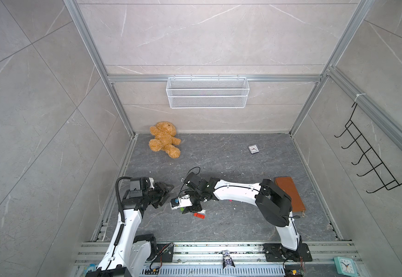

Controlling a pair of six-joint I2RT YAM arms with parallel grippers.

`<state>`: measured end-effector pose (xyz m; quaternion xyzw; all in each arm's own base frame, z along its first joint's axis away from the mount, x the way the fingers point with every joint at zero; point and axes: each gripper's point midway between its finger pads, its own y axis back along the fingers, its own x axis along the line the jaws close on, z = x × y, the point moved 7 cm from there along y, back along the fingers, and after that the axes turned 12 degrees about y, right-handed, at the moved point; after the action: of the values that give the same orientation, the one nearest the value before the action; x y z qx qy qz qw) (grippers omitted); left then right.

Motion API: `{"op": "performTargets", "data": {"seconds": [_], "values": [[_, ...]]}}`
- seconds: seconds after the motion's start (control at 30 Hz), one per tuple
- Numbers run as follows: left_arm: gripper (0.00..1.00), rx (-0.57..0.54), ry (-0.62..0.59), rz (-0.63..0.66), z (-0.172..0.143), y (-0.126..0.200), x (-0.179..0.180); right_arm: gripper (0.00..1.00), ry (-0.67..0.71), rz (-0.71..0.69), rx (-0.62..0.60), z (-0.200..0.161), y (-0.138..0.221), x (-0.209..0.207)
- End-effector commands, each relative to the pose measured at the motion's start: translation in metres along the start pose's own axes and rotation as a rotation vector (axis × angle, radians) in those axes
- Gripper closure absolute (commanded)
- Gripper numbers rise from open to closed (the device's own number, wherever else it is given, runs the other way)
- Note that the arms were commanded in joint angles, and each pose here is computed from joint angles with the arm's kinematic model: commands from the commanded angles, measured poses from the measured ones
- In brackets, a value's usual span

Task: Close the usb drive cover
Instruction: Pick up the cover from the center of the board.

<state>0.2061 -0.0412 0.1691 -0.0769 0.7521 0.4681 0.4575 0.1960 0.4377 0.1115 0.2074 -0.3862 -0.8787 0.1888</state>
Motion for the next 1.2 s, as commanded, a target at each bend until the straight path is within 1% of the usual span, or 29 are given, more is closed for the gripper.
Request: {"op": "performTargets", "data": {"seconds": [0.0, 0.27, 0.5, 0.93, 1.17], "values": [[0.45, 0.014, -0.033, -0.053, 0.005, 0.009, -0.016, 0.63, 0.032, 0.020, -0.038, 0.004, -0.009, -0.004], [0.45, 0.041, 0.004, -0.052, 0.014, 0.001, -0.009, 0.61, 0.000, 0.045, -0.001, -0.010, -0.019, -0.009], [0.45, 0.049, 0.018, -0.048, 0.011, 0.000, -0.001, 0.59, -0.018, 0.054, 0.012, -0.017, -0.020, -0.013], [0.45, 0.061, 0.030, -0.035, 0.010, -0.006, 0.012, 0.57, -0.034, 0.147, 0.067, -0.028, -0.029, -0.012], [0.46, 0.073, 0.031, -0.036, 0.011, -0.009, 0.013, 0.58, -0.049, 0.153, 0.148, -0.038, -0.034, -0.014]]}}
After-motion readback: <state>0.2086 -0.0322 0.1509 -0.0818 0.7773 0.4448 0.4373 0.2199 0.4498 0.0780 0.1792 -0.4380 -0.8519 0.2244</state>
